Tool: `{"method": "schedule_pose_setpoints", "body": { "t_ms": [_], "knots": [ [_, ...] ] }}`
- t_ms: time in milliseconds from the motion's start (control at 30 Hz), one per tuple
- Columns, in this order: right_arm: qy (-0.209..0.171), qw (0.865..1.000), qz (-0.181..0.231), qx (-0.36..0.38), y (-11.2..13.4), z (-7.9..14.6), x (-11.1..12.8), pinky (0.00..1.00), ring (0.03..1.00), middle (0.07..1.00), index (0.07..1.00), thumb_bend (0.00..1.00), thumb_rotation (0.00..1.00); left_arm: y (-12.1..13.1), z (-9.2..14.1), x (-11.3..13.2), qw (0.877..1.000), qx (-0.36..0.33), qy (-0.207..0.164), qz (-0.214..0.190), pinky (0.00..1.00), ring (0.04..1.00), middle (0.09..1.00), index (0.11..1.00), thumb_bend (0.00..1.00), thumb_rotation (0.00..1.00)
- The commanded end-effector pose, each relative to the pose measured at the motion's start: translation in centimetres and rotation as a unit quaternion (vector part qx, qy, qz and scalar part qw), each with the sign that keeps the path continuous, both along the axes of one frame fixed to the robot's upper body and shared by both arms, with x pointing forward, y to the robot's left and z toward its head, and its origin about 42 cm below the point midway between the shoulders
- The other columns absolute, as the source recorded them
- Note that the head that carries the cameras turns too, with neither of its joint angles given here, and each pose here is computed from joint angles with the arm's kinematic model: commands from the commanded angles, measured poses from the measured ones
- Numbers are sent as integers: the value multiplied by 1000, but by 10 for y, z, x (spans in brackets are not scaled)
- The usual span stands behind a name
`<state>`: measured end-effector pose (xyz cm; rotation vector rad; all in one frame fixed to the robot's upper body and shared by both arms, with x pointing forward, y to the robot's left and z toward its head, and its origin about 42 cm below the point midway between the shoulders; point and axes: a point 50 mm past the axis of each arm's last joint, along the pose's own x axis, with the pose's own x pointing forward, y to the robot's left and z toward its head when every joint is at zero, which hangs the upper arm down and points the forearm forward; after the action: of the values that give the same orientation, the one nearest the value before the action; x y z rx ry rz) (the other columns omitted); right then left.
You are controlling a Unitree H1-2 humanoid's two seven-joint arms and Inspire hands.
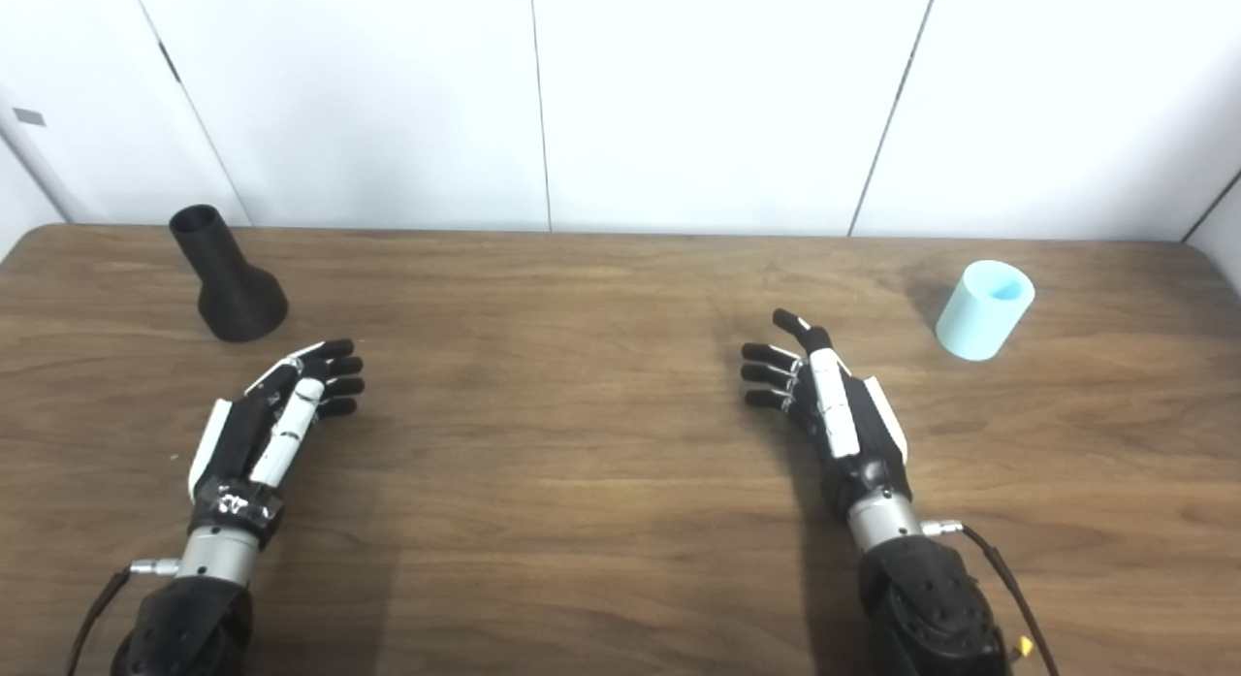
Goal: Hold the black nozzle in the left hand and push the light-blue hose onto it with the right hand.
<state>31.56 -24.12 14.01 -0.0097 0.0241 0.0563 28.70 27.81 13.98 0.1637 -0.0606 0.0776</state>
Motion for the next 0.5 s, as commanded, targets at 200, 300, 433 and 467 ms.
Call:
{"method": "schedule_pose_setpoints", "body": {
  "t_ms": [200,300,433,467],
  "knots": [
    [-19,1000,7,-4,2,10,2,643,727,736,885,504,1000,-2,9,2,1000,4,-22,-8,704,723,746,753,375,658],
    [-19,1000,7,-2,2,9,2,647,728,734,884,500,1000,-2,9,2,1000,1,-21,-6,700,715,739,748,379,645],
    [-18,1000,6,-3,1,9,3,647,724,728,881,504,1000,-3,9,1,1000,5,-20,-7,702,715,739,748,385,571],
    [-17,1000,6,-2,1,9,3,649,725,729,882,505,1000,-4,10,1,1000,7,-20,-6,697,714,739,749,380,523]
  ]
}}
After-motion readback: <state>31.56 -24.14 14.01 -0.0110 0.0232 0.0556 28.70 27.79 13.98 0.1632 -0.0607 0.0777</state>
